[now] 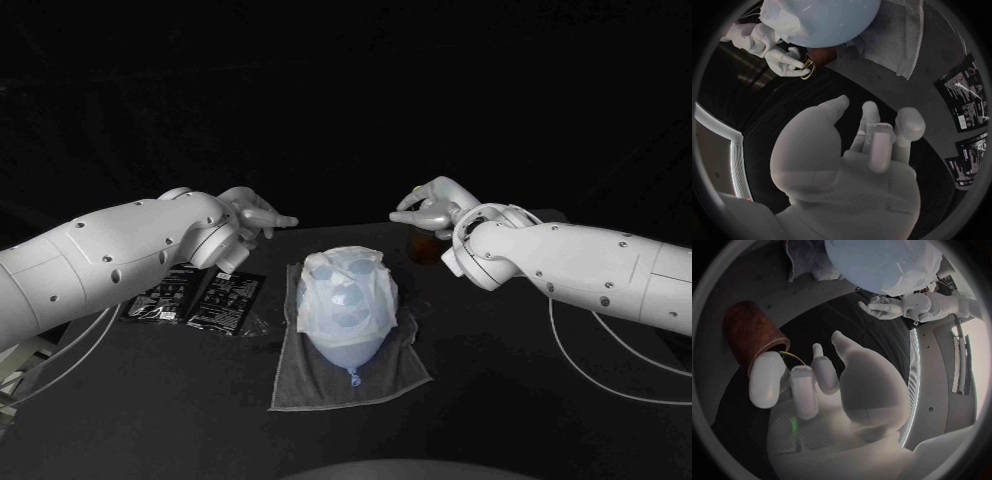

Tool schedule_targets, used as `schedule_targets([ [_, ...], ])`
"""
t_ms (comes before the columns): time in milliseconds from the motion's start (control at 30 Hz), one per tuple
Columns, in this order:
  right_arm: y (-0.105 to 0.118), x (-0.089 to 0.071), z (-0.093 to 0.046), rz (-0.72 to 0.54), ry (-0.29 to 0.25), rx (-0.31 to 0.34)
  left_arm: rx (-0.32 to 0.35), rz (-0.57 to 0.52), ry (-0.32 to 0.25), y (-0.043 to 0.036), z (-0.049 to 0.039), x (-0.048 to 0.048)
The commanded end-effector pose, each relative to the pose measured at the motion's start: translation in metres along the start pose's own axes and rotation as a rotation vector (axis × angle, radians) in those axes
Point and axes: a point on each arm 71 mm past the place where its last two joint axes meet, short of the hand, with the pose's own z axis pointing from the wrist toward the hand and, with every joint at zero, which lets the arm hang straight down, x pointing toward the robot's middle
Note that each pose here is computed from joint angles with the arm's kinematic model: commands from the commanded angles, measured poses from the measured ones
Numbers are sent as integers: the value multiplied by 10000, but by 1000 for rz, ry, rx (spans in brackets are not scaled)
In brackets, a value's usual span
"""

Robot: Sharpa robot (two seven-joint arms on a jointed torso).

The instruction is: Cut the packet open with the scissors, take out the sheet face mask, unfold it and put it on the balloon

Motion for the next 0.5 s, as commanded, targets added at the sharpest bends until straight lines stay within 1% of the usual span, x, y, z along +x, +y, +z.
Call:
schedule_targets([
  [33,17,-53,-76,66,-54,-34,-28,-6,34,47,-29,4],
  [100,6,-68,-132,87,-55,-37,-25,-13,31,76,-58,-16],
  [233,-29,-75,-273,138,-44,-47,9,-49,26,129,-163,-39],
  [333,-72,-57,-409,183,-25,-53,64,-107,17,176,-279,-51],
  [367,-79,-53,-429,189,-22,-54,74,-117,16,184,-297,-53],
  [400,-95,-43,-470,200,-15,-56,94,-138,13,203,-334,-55],
  [500,-167,3,-625,238,15,-59,177,-210,0,280,-470,-62],
])
